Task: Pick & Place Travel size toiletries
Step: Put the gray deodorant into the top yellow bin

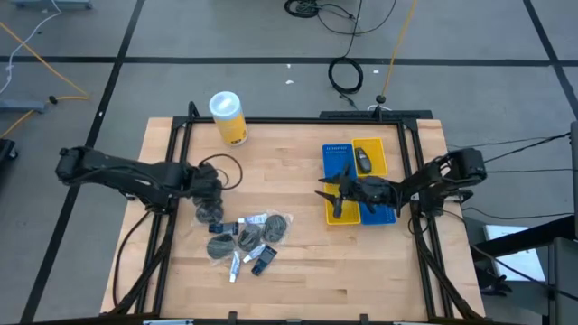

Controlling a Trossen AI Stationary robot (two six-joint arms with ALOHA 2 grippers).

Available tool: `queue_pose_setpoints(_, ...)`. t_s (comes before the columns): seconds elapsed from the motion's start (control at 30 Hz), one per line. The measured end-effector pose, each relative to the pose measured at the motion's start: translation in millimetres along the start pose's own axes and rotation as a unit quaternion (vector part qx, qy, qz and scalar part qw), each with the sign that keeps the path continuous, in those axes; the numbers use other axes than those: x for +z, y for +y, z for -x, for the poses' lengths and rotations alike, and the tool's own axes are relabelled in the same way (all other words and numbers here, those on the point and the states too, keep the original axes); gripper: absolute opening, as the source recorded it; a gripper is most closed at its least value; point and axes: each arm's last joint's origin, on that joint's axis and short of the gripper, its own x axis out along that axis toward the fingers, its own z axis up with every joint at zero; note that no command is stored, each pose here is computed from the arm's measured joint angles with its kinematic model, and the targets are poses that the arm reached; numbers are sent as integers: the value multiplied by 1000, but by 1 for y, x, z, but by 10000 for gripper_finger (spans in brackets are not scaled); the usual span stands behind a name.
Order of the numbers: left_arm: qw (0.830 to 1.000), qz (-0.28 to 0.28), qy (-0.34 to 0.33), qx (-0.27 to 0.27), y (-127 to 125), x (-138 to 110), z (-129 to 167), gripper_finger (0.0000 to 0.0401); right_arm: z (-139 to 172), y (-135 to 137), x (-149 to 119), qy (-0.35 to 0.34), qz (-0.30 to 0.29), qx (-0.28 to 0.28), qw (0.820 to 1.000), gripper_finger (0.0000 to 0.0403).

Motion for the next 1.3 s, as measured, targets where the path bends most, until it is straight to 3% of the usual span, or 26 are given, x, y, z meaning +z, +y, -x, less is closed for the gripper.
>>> queue_pose_setpoints(0.17, 999, 20, 26, 1, 2, -15, -26, 321, 0, 0, 4, -18, 1, 0, 1000, 180)
queue_pose_setpoints(0.5, 998, 50, 2, -39, 2, -31, -69, 315, 1, 0, 6, -29, 9, -1, 1000, 180)
queue_pose_setpoints(0.63, 997, 52, -14, -60, 1, -32, -76, 277, 1, 0, 6, -29, 9, -1, 1000, 179)
queue_pose_setpoints(0.77, 995, 40, -41, -83, -2, -27, -77, 214, 0, 0, 6, -29, 9, -1, 1000, 176)
queue_pose_setpoints(0.83, 992, 33, -72, -103, -6, -21, -76, 184, 0, 0, 6, -29, 9, -2, 1000, 176)
queue_pose_setpoints(0.9, 985, 27, -115, -128, -10, -11, -74, 180, 0, 0, 6, -29, 10, -2, 1000, 176)
queue_pose_setpoints(1.0, 964, 14, -203, -173, -17, 7, -67, 180, 0, 0, 6, -29, 11, -2, 1000, 176)
queue_pose_setpoints(1.07, 941, 3, -271, -203, -23, 21, -61, 180, 0, 0, 7, -30, 11, -2, 999, 176)
queue_pose_setpoints(1.3, 835, -49, -473, -276, -39, 61, -49, 197, -8, 1, 16, -43, 7, -3, 999, 178)
